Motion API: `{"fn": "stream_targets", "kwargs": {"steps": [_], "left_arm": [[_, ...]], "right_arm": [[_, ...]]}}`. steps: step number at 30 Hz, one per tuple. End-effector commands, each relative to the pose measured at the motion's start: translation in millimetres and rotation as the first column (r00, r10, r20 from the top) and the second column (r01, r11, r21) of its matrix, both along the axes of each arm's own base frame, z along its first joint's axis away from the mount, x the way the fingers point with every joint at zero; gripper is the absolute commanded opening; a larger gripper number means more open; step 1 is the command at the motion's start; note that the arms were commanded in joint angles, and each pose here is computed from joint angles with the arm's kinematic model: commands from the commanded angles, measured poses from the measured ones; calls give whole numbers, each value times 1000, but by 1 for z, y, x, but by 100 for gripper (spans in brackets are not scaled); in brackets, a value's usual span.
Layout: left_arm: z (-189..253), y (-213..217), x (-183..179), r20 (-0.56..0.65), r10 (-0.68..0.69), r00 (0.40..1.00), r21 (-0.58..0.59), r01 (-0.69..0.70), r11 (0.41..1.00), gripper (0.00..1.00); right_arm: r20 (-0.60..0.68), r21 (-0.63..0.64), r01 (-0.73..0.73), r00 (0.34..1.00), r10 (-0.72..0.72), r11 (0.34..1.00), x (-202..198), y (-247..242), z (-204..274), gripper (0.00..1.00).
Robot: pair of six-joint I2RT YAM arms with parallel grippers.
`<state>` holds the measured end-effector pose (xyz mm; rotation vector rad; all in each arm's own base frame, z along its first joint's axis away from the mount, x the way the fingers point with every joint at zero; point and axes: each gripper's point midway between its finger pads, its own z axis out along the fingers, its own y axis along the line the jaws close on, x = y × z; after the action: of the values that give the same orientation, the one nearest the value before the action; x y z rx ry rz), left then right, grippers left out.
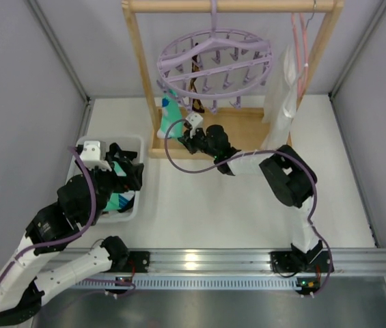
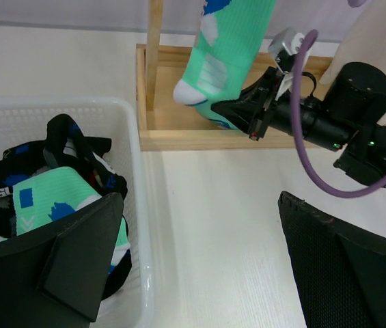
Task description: Remove the socks clipped to the hanger
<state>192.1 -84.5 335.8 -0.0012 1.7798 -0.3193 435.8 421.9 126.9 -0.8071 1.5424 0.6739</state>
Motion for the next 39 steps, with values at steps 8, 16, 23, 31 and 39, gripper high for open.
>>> {"fn": "stream_targets", "kwargs": {"steps": [8,16,23,31,39], "left_arm": [[27,-15,0,51,-37,998,-151,44,988,99],[59,-48,25,34,-27,999,-226,34,973,99],[101,-88,77,23,64,998,-216,-58,975,98],[119,-159,117,17,-27,999,-276,31,961,99],[109,-184,132,10,24,1000,-222,-21,975,99]], "right_arm": [[116,210,-178,981,156,961,-125,-11,131,0],[-40,223,-168,983,182,960,-190,-52,101,0],[-95,205,-101,988,123,973,-230,-77,76,0],[-114,239,-36,991,64,970,-245,-93,79,0],[-110,245,40,994,-13,969,-239,-94,77,0]]}}
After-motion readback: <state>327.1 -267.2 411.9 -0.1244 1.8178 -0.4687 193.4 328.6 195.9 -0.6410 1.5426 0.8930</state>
